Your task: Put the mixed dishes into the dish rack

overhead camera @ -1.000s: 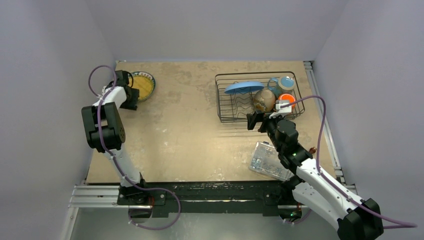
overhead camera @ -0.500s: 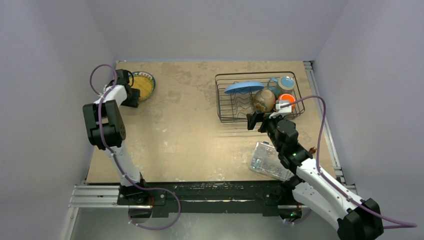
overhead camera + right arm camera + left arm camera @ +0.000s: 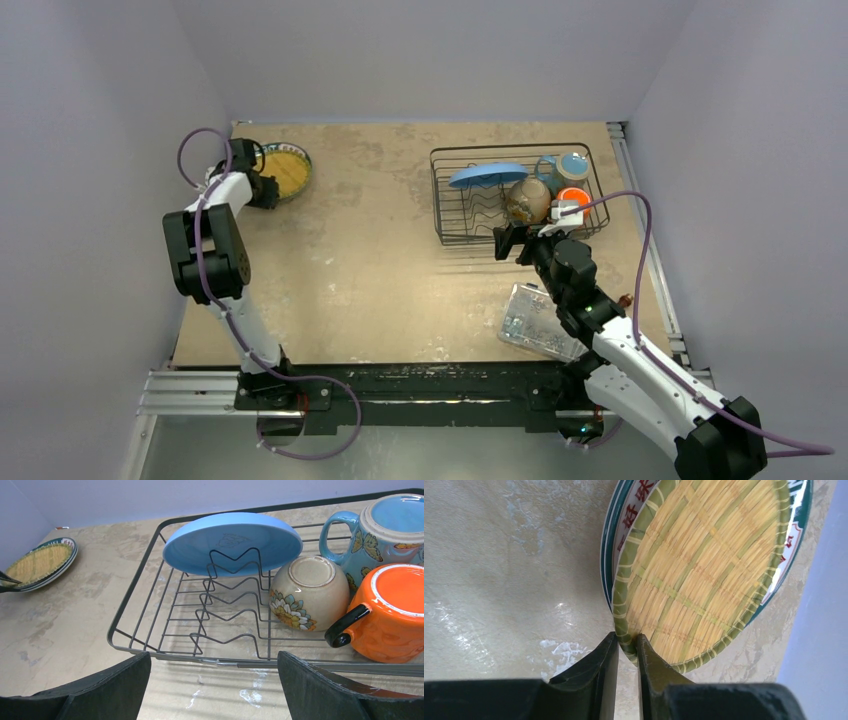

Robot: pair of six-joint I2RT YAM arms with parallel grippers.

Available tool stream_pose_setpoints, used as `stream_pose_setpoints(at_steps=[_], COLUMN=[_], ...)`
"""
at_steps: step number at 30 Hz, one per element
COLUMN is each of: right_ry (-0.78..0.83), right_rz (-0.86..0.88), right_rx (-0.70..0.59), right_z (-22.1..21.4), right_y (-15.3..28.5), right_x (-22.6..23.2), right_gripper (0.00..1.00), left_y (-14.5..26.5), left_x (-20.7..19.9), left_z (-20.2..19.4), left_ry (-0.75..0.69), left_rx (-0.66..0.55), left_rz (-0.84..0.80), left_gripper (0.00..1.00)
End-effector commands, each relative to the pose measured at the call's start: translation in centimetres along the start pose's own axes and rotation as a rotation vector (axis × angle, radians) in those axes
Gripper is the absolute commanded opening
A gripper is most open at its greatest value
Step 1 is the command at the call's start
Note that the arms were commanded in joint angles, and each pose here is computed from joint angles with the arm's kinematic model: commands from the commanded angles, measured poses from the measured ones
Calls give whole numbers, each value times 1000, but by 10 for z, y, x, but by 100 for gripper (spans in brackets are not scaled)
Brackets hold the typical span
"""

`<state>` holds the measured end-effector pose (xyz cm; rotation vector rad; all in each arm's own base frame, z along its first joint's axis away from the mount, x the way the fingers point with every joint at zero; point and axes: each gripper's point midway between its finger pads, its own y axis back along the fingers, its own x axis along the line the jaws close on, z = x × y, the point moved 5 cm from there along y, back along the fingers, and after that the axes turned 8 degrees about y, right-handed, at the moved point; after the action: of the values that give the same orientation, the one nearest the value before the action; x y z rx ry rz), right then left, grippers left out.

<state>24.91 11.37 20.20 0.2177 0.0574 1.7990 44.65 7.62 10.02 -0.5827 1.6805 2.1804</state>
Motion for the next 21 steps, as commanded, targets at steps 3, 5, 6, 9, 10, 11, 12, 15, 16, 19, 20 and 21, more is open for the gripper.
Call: stream_pose_setpoints(at_steps=[3, 5, 6, 9, 10, 11, 12, 15, 16, 19, 20, 21], right_ry=[-25, -25, -25, -25, -25, -24, -25, -25, -24, -24, -25, -24], right_rz=[-10, -10, -10, -10, -10, -10, -9, -9, -7, -7, -9, -9], right_rx=[-48, -50, -49, -48, -48, -47, -47, -48, -45, -46, -46, -47], right_z=[11, 11, 11, 11, 11, 10, 11, 11, 10, 10, 10, 10], right_y=[0, -1, -1, -1, -1, -1, -1, -1, -1, -1, -1, -1], right_x=[1, 1, 1, 1, 1, 1, 1, 1, 1, 1, 1, 1], right_gripper=[99, 99, 99, 99, 99, 99, 99, 99, 99, 99, 99, 99], left_y=[37, 42, 45, 51, 54, 54, 55, 51, 48, 38, 36, 35], left_x=[-13, -13, -12, -6, -3, 1, 5, 17, 19, 23, 23, 23], left_z=[9, 7, 6, 1, 0, -3, -5, -13, -15, -19, -18, -16], left_ry=[-45, -47, -46, -27, -15, -4, 7, 52, 70, 96, 97, 98], left_rx=[-11, 5, 14, 48, 59, 72, 81, 110, 123, 148, 141, 129], left_rz=[-83, -95, -101, -119, -123, -127, -132, -141, -149, -144, -147, -150], left_gripper=[3, 0, 0, 0, 0, 0, 0, 0, 0, 0, 0, 0])
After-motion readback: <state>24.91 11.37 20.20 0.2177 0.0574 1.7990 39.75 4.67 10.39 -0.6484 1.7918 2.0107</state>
